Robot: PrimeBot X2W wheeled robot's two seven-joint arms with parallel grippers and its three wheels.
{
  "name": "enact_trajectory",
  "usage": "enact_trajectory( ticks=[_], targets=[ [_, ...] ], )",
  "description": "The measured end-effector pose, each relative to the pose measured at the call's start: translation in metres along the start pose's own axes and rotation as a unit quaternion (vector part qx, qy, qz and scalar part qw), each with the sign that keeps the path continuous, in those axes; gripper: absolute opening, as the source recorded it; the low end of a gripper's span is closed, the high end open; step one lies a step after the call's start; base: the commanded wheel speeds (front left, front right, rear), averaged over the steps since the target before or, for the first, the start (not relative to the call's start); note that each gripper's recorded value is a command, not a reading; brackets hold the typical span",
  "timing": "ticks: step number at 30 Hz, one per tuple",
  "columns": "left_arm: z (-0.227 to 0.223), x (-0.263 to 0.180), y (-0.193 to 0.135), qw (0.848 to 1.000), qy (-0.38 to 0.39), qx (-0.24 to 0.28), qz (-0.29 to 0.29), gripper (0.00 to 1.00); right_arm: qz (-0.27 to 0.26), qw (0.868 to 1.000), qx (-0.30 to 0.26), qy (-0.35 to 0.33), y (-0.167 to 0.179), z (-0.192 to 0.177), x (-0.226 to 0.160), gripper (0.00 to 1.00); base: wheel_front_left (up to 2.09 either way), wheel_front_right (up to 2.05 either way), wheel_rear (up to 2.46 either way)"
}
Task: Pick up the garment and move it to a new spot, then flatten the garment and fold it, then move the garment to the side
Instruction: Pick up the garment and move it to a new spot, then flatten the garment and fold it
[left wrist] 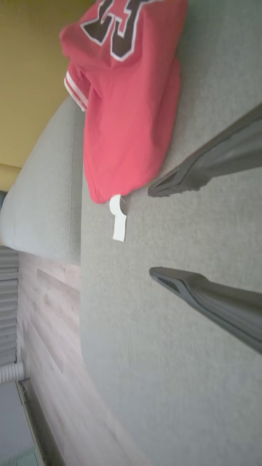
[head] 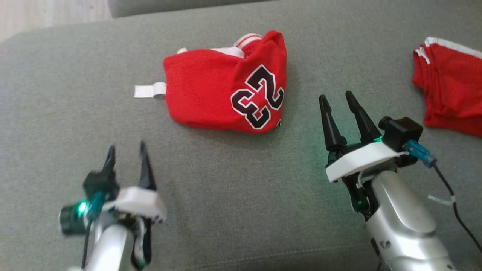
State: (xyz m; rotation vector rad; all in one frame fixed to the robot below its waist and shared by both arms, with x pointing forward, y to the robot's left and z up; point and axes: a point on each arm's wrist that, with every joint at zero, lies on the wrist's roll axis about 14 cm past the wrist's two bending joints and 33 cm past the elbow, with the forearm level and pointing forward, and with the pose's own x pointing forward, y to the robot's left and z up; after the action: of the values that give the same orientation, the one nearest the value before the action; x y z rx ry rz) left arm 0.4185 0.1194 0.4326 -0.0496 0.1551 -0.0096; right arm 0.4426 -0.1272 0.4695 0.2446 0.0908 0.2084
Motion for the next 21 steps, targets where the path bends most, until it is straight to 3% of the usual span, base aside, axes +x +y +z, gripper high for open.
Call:
enact_trajectory(
  ticks=[4,15,21],
  targets=[
    [-0.006,-0.019,0.021,1.0,0.007,0.005,0.03,1.0,0.001,1.0,0.001,0.005,0.003,-0.004,-0.007,1.0,0.0,0.0,0.0],
    [-0.01,-0.032,0.032,0.999,0.01,0.002,0.046,1.0,-0.002,1.0,0.005,0.014,0.002,-0.011,-0.01,1.0,0.0,0.0,0.0],
    [-0.01,-0.033,0.029,0.999,0.012,-0.008,0.044,1.0,0.036,0.999,-0.009,0.029,0.025,-0.02,0.001,1.0,0.0,0.0,0.0]
  ],
)
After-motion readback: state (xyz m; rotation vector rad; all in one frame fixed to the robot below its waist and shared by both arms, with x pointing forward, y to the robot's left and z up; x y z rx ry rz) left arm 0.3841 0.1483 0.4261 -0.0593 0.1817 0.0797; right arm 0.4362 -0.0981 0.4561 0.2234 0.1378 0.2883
